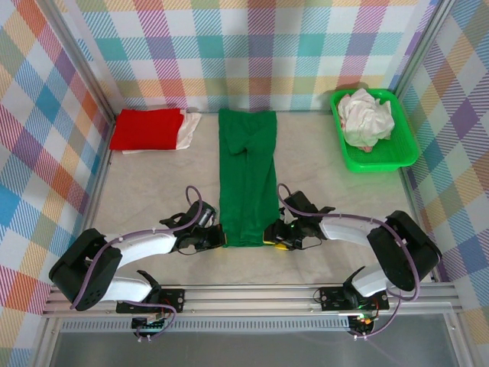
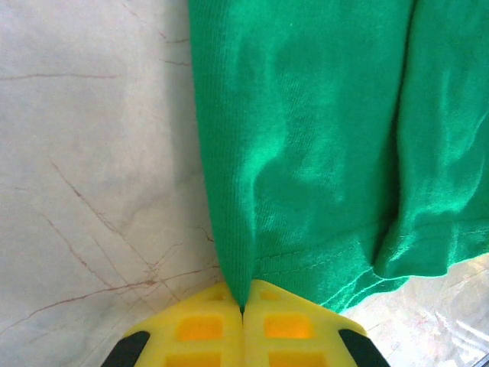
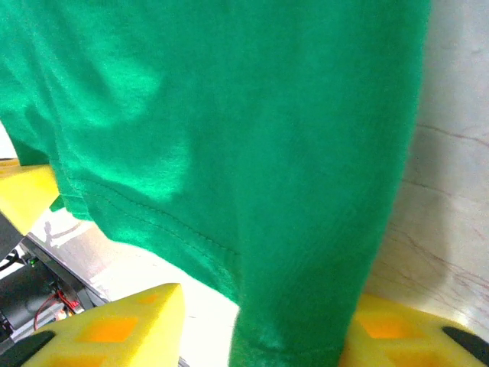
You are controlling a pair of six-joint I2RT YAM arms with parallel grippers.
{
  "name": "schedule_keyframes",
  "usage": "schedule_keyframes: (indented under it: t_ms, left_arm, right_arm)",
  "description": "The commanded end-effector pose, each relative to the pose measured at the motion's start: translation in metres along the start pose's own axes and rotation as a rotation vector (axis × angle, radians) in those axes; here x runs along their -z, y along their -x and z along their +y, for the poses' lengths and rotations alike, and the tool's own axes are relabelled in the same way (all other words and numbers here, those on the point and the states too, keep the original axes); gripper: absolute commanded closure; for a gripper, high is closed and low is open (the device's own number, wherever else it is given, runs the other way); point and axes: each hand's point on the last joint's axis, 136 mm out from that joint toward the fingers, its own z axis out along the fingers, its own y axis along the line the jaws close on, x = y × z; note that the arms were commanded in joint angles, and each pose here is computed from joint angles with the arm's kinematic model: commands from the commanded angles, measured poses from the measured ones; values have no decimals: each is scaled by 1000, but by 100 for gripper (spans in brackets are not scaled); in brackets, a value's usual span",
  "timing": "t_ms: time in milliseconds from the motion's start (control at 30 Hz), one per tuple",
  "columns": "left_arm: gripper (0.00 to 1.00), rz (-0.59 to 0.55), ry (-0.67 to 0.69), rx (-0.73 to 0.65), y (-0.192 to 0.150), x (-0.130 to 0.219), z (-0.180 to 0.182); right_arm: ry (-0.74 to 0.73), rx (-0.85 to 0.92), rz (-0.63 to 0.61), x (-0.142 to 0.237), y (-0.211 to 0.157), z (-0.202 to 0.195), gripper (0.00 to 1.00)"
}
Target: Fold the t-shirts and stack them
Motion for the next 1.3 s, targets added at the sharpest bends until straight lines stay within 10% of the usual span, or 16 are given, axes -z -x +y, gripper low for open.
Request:
schedule_keyframes:
  t_ms: [0,1067,1267]
  left_arm:
    - [100,7,13,-6,-7,0,5]
    - [100,-4,38,-2,-8,6,11]
    - [100,-13,39,0,-8,8,11]
  right_arm:
    - [-59,-79,45,0,-9,-16,51]
    - [-7,-157,69,8,9,-23,64]
    - [-17,-147,46,15,14,-21,52]
